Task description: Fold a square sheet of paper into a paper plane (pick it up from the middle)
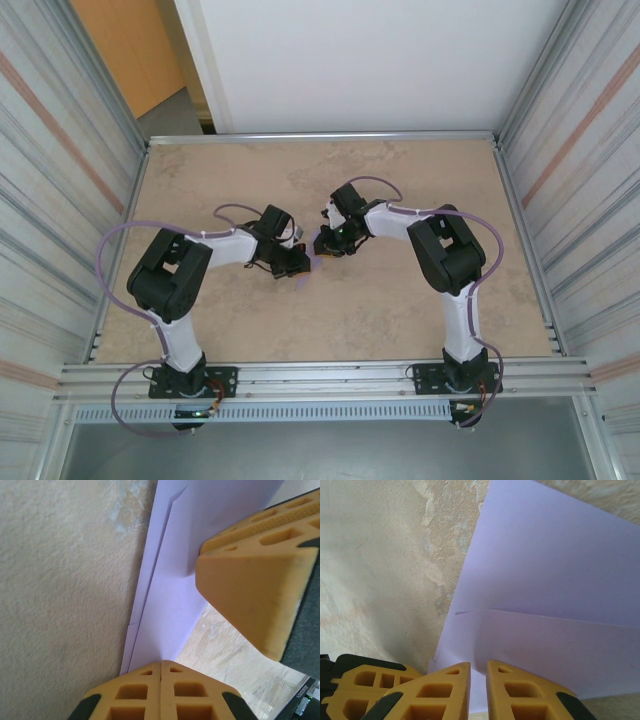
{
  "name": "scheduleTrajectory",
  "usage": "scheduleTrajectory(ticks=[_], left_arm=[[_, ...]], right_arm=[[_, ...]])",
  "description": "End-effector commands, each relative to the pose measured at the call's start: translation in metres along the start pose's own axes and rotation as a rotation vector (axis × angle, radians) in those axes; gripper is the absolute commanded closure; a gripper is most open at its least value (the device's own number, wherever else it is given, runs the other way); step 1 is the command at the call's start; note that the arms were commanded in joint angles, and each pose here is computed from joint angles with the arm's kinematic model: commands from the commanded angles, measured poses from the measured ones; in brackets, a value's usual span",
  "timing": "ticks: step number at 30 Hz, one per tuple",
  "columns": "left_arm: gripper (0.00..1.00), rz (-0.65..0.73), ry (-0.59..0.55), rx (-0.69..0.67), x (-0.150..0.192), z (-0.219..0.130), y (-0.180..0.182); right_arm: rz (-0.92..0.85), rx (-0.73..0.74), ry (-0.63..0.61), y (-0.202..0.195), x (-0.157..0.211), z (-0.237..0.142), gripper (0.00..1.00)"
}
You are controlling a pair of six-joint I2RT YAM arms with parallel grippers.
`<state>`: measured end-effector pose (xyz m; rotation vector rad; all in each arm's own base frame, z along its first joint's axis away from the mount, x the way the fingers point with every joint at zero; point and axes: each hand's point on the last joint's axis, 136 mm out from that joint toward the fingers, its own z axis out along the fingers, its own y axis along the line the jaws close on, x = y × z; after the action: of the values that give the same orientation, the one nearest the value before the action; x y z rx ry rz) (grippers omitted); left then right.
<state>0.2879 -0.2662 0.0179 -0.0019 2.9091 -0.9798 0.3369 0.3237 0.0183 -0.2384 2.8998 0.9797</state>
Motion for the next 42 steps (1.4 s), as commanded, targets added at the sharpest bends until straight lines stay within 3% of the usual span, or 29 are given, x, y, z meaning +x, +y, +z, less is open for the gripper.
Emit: scheduleTrajectory(ticks=[1, 13, 17, 22, 25, 29, 32, 36, 42], left_arm=[[0.99, -0.087, 0.080, -0.115, 0.025, 0.008, 0.034], [1.00, -0.126, 0.110, -0.121, 0.042, 0.012, 0.046], [0.99, -0.087, 0.089, -0.077, 0.029, 0.008, 0.029], [0.93, -0.005, 0.020, 0.017, -0.001, -0.017, -0.017], [0.83, 0.047, -0.056, 0.062, -0.017, -0.043, -0.045], [0.68, 0.060, -0.145, 0.070, -0.026, -0.073, -0.050], [0.56, 0.040, -0.208, 0.053, -0.027, -0.093, -0.035], [0.31, 0.045, -0.297, 0.022, -0.021, -0.113, -0.008], [0.16, -0.010, -0.337, -0.012, -0.003, -0.127, 0.034]], right_arm=[[0.002, 0.101, -0.030, -0.028, -0.009, -0.005, 0.83], [0.122, 0.175, -0.171, -0.098, -0.065, -0.041, 0.83], [0.100, 0.179, -0.201, -0.093, -0.077, -0.054, 0.83], [0.069, 0.156, -0.280, -0.065, -0.083, -0.092, 0.81], [0.059, 0.145, -0.318, -0.046, -0.078, -0.113, 0.76], [0.051, 0.187, -0.318, -0.028, -0.058, -0.122, 0.65], [0.031, 0.213, -0.286, -0.012, -0.040, -0.115, 0.52], [0.030, 0.232, -0.225, 0.012, -0.015, -0.092, 0.43], [0.096, 0.387, -0.169, 0.022, 0.008, -0.054, 0.35]])
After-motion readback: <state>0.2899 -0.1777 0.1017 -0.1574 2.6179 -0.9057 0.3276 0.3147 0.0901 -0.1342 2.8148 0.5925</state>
